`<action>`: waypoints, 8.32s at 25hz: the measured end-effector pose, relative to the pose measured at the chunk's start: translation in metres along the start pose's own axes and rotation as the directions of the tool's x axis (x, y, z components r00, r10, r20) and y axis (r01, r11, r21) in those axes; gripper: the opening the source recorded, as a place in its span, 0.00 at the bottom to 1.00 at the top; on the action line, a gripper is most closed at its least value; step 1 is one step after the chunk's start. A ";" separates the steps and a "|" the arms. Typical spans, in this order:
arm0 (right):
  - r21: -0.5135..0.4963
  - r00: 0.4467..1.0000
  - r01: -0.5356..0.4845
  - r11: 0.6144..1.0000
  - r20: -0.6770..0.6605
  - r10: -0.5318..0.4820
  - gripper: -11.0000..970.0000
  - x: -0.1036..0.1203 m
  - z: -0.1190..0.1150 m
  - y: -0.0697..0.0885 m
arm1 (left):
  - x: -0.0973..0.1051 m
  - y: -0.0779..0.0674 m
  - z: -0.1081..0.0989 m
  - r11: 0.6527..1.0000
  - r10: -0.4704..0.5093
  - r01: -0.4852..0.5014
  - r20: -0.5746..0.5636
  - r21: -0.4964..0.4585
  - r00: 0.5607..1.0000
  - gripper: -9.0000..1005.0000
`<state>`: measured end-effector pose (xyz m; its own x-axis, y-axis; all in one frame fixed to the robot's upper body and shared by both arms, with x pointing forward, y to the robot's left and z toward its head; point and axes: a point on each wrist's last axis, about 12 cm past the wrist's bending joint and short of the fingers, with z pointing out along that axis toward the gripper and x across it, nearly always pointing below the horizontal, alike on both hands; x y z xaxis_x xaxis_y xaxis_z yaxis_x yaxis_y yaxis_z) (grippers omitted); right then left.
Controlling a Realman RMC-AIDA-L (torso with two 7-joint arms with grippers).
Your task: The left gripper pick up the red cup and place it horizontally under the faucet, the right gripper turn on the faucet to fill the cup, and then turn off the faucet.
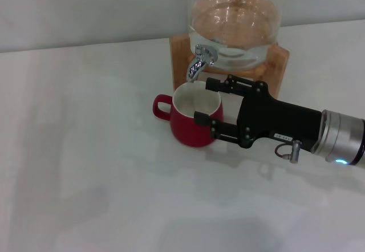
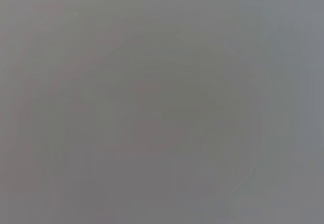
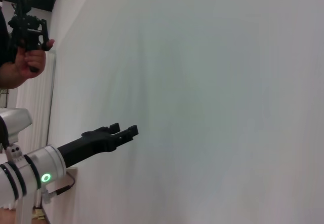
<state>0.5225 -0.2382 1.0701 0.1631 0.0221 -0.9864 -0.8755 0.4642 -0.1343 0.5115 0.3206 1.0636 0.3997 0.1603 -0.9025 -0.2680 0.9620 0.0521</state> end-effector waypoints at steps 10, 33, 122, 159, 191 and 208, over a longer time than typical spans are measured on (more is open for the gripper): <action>-0.011 1.000 0.001 1.000 0.004 0.000 0.70 -0.001 0.002 0.000 | 0.000 0.000 0.001 1.000 -0.001 0.001 0.001 0.001 1.000 0.74; -0.026 1.000 -0.004 1.000 0.006 0.005 0.70 -0.003 0.008 -0.002 | 0.001 -0.004 0.003 1.000 -0.003 0.004 -0.006 0.009 1.000 0.73; -0.035 0.999 0.038 0.999 -0.019 -0.039 0.70 -0.007 0.028 -0.013 | 0.000 -0.004 0.003 1.000 -0.005 0.005 0.001 0.013 1.000 0.74; 0.091 0.998 0.046 0.995 -0.051 -0.042 0.70 -0.001 0.012 -0.023 | 0.000 -0.004 0.003 1.000 0.004 -0.004 0.005 0.027 1.000 0.74; 0.156 0.999 0.027 0.987 -0.050 -0.020 0.70 0.006 -0.016 -0.013 | 0.000 -0.003 0.003 1.000 0.013 -0.013 0.003 0.028 1.000 0.73; 0.432 0.999 0.046 0.900 -0.008 -0.047 0.70 -0.001 -0.079 -0.029 | 0.002 0.003 -0.008 1.000 0.023 -0.022 -0.019 0.021 1.000 0.73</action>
<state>0.5120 -0.3222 1.0674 0.2003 -0.0072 -0.9797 -0.5841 0.8020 -0.1253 0.5045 0.3222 1.0582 0.3769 0.1780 -0.9090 -0.2588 0.9625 0.0811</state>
